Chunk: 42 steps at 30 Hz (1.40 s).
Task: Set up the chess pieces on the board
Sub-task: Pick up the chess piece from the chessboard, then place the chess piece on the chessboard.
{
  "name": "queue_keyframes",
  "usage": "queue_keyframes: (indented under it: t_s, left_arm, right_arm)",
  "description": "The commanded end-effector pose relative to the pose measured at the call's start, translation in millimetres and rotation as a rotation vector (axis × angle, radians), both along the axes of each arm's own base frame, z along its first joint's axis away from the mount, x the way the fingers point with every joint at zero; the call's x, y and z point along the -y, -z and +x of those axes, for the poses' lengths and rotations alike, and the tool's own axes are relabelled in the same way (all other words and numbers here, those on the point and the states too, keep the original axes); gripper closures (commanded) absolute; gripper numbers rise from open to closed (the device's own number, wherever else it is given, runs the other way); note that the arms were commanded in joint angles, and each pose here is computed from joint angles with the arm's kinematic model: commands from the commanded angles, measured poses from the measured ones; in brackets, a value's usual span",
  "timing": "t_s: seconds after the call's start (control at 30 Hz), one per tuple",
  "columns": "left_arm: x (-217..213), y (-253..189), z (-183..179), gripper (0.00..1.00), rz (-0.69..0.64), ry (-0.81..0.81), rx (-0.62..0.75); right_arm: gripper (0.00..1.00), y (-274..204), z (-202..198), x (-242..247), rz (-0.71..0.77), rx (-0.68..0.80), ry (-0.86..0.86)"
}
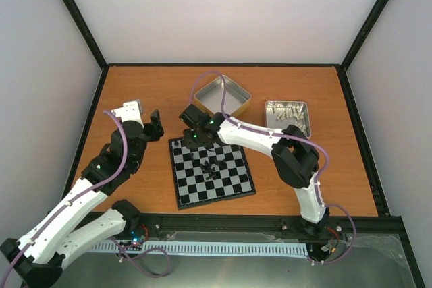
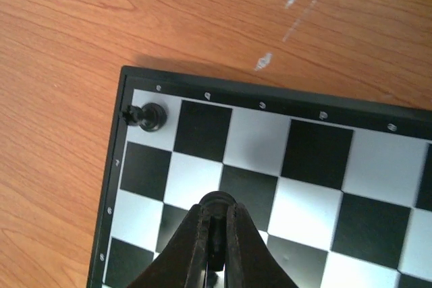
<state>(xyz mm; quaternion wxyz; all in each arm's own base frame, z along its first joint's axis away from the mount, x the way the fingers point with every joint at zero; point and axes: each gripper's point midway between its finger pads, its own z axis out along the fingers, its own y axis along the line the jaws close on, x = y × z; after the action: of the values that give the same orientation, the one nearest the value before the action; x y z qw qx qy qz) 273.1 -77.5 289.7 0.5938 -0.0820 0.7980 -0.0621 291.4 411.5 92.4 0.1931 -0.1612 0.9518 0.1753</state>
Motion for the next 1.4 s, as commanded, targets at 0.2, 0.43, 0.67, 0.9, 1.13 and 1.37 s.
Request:
queue_keyframes:
  t_s: [0.2, 0.43, 0.67, 0.9, 1.13, 1.37]
  left_arm:
    - [-11, -10, -2, 0.26, -0.033, -0.054, 0.045]
    - [-12, -10, -3, 0.26, -0.035, -0.055, 0.046]
    - [-11, -10, -2, 0.26, -0.033, -0.054, 0.047]
    - [-11, -10, -2, 0.26, -0.031, -0.052, 0.046]
    - [-10, -9, -2, 0.26, -0.029, -0.050, 0.043]
    - [-10, -9, -2, 0.26, -0.029, -0.047, 0.042]
  right_arm:
    - [0.97, 5, 13, -44, 0.090, -0.006, -0.014]
    - [0.96, 18, 22, -44, 0.026, -0.001, -0.001]
    - [0.95, 28, 24, -43, -0.007, -0.008, 0.004]
    - [0.93, 34, 24, -41, -0.027, -0.012, 0.004]
    - [0.89, 39, 23, -43, -0.032, -0.023, -0.004]
    - [0.74, 23, 25, -46, -0.006, -0.001, -0.009]
